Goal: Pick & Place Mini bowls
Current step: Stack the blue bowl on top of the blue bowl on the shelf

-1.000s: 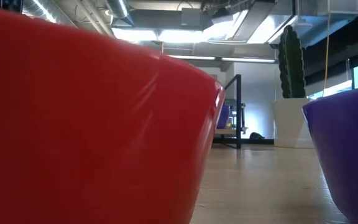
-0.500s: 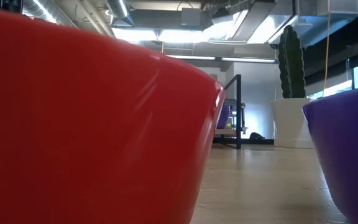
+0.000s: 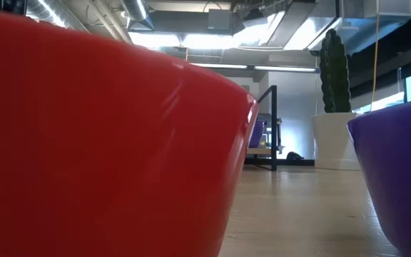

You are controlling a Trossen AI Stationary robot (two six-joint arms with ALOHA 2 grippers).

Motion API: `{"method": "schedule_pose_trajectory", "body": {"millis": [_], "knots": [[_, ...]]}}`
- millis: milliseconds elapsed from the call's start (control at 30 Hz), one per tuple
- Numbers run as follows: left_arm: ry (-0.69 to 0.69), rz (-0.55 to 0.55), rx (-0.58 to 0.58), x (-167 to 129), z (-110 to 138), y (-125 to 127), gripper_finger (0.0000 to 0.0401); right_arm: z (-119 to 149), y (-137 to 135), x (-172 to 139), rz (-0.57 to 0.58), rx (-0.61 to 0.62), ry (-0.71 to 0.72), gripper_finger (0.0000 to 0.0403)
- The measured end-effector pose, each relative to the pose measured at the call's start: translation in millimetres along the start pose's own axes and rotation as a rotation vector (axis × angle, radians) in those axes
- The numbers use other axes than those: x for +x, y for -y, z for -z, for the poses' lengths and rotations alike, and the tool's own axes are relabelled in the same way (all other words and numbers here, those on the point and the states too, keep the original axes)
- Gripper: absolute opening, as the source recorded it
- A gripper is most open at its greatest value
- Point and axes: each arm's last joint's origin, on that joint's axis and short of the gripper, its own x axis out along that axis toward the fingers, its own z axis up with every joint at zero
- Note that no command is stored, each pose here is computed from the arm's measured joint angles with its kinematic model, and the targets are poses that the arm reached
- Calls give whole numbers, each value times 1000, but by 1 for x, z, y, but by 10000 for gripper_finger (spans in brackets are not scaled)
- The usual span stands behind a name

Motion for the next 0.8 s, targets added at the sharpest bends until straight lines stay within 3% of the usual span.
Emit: {"method": "schedule_pose_trajectory", "body": {"millis": [133,433,800], "knots": [[-11,-25,16,0,0,-1,3,22,-8,-3,13,34,91,4],[-56,-78,24,0,3,-2,4,86,-32,1,20,-5,67,4],[-59,-77,25,0,3,-2,8,94,-34,0,36,-32,103,4]]}}
